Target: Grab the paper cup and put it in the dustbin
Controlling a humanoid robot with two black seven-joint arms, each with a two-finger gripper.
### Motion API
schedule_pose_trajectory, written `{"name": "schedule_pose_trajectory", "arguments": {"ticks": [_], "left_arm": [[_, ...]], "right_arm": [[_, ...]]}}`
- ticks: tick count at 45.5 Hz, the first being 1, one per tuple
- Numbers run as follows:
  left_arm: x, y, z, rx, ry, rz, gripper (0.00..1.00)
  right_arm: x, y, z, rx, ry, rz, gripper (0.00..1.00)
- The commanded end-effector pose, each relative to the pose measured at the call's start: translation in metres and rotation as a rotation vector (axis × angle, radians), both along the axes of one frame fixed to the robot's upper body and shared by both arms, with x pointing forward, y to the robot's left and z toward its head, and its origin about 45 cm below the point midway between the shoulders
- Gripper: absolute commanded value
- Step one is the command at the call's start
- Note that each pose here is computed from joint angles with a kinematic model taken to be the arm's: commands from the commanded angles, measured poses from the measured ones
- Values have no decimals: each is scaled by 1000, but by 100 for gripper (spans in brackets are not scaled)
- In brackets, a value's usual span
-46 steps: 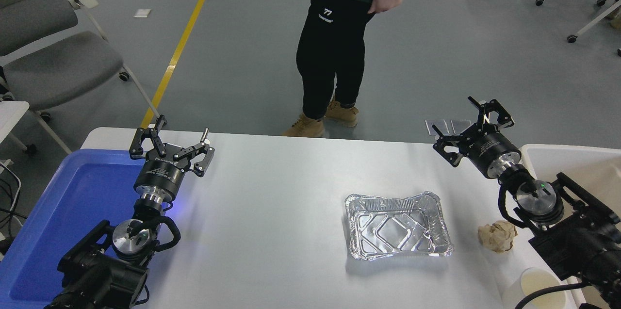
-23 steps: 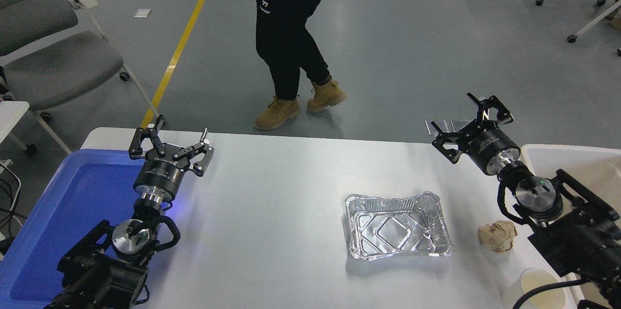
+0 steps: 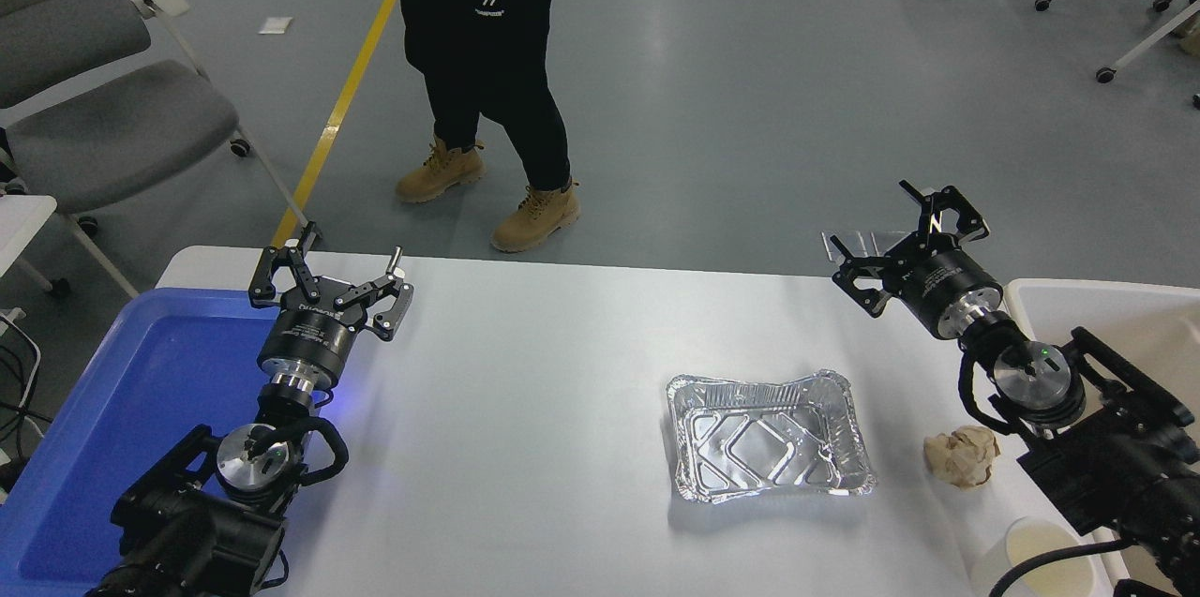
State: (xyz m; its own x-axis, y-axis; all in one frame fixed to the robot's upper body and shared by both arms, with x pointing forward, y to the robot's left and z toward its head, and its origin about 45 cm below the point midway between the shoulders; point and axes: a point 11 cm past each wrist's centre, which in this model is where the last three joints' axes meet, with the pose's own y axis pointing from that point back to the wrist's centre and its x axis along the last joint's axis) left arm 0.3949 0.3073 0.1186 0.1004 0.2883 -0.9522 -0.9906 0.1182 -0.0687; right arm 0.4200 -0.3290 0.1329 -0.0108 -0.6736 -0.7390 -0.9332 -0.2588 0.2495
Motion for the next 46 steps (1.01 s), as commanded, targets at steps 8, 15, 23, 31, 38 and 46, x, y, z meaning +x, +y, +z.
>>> {"name": "schedule_pose_trajectory", "arguments": {"ticks": [8,15,23,31,38,46], "left_arm": [[0,0,0,0,0,0,99],[0,0,0,0,0,0,99],[0,0,0,0,0,0,99],[0,0,0,0,0,0,99],[0,0,0,0,1,1,99],[0,0,0,0,1,1,99]], "right_arm": [[2,1,3,-28,-5,21,100],[6,-6,12,-43,-21,16,100],[14,-14,27,-124,-42,48,100],[28,-22,55,-263,-82,106,100],[43,-25,84,-455,-103,193,100],[42,-29,124,-639,-146,318,100]]}}
